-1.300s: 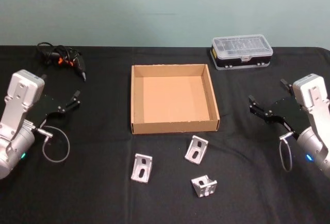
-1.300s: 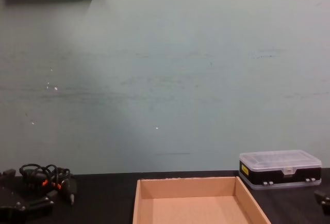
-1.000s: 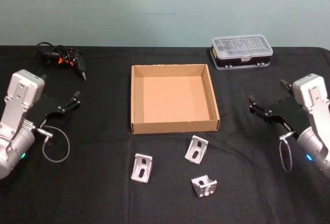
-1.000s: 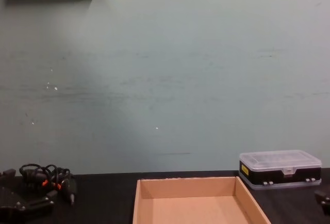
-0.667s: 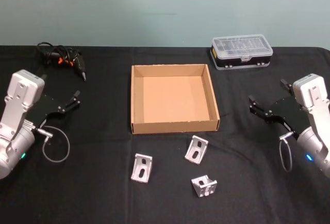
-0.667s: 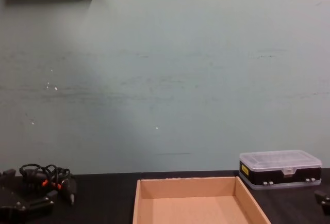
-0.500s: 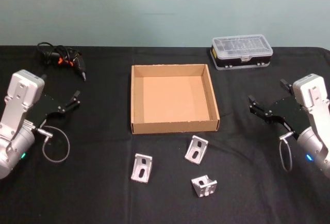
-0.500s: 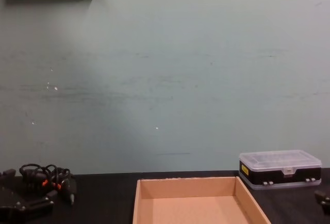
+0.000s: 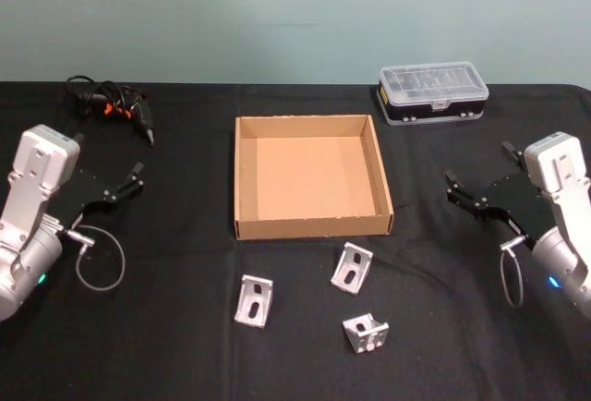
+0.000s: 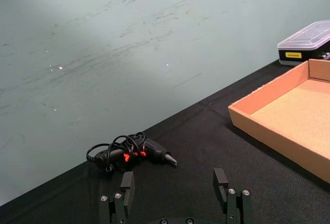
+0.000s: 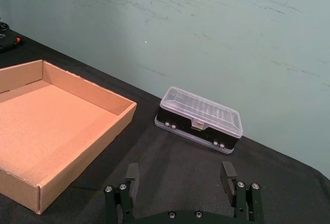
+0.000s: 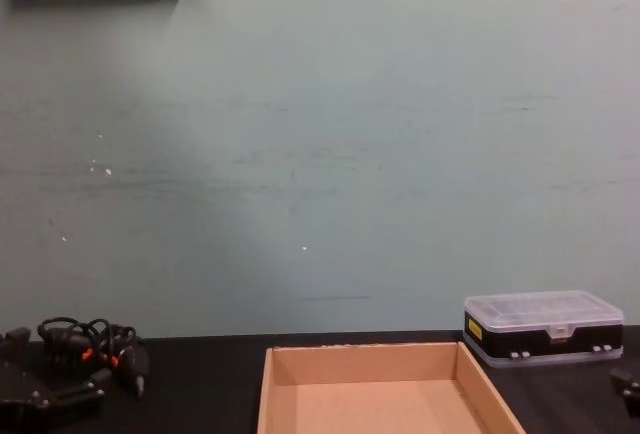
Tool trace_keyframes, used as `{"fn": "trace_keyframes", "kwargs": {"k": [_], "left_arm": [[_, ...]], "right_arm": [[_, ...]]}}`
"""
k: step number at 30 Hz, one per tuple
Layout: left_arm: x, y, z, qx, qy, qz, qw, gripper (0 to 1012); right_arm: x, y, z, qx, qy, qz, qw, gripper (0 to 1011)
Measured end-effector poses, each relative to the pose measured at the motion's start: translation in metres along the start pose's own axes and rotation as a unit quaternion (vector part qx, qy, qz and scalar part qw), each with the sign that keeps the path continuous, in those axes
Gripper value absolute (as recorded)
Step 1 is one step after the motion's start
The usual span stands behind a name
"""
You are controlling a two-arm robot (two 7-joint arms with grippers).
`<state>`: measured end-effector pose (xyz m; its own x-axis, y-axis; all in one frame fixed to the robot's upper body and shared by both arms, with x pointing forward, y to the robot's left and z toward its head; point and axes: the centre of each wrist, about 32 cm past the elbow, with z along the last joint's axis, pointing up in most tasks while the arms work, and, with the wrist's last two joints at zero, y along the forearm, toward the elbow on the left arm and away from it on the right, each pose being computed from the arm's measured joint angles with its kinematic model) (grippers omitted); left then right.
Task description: Use one hand to pick up the angle iron from the table and place it into the box.
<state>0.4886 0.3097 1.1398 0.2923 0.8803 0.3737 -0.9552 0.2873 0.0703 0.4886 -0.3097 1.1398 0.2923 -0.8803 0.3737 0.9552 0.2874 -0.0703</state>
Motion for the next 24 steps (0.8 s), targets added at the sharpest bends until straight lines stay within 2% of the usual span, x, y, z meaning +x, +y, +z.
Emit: {"fn": "trace_keyframes", "kwargs": {"k": [19, 24], "left_arm": [[0.0000, 0.0000, 0.0000, 0.000, 0.000, 0.000, 1.0000, 1000], [0.0000, 0.0000, 0.0000, 0.000, 0.000, 0.000, 1.0000, 1000]], "right_arm": [[0.0000, 0.0000, 0.0000, 0.000, 0.000, 0.000, 1.0000, 1004], [0.0056, 0.0033, 0.0000, 0.005, 0.002, 0.005, 1.0000, 1004]]}}
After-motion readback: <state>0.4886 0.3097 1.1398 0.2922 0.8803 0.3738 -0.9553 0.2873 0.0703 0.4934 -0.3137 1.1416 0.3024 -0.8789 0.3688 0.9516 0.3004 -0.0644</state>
